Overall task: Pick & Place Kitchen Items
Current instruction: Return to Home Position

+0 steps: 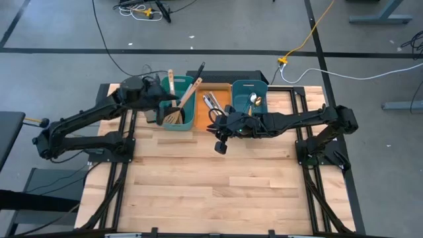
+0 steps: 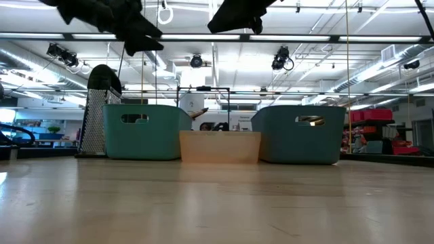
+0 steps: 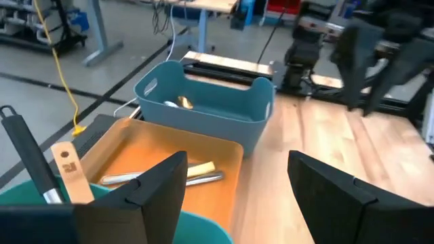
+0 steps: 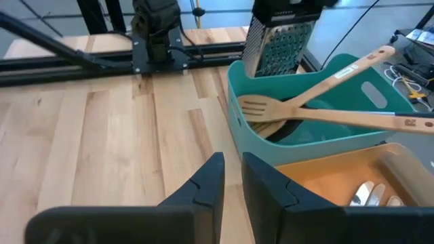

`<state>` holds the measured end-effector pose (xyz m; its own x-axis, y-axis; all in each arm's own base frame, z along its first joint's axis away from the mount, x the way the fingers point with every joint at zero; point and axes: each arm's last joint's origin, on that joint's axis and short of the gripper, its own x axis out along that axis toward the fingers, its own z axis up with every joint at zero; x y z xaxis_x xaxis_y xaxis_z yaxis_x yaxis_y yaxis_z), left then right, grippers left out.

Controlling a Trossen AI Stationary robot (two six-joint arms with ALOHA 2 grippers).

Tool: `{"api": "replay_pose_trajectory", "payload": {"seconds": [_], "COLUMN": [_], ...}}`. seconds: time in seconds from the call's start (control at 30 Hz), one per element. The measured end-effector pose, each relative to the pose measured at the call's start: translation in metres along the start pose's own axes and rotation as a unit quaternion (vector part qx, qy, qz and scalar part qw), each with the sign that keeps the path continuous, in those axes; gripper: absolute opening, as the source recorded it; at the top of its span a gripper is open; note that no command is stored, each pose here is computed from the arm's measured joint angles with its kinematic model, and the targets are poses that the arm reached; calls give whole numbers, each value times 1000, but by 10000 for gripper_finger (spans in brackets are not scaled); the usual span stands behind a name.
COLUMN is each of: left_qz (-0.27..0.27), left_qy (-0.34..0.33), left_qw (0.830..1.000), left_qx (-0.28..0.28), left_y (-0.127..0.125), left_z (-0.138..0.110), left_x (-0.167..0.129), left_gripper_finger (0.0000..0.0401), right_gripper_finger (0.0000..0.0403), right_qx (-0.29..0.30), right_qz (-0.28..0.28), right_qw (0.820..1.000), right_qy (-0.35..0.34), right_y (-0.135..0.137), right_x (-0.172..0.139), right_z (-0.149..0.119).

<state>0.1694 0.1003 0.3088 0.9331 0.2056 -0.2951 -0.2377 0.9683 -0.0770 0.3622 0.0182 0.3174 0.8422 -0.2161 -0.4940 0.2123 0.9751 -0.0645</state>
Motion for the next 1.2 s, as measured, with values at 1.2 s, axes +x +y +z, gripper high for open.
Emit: {"api": "replay_pose_trajectory", "payload": {"seconds": [1.2], "left_qz": [-30], "left_qy": [-175], "left_qw": [984], "left_qx": [2], "left_y": [-36], "left_z": [-118], "left_x": [-83], "left_gripper_finger": [259], "right_gripper_finger": [59], "right_qx": [97], "right_qz": [-34], "right_qw": [964], "right_qy": [-245], "right_y": [-41], "right_x": [-90], "right_z": [-176]}}
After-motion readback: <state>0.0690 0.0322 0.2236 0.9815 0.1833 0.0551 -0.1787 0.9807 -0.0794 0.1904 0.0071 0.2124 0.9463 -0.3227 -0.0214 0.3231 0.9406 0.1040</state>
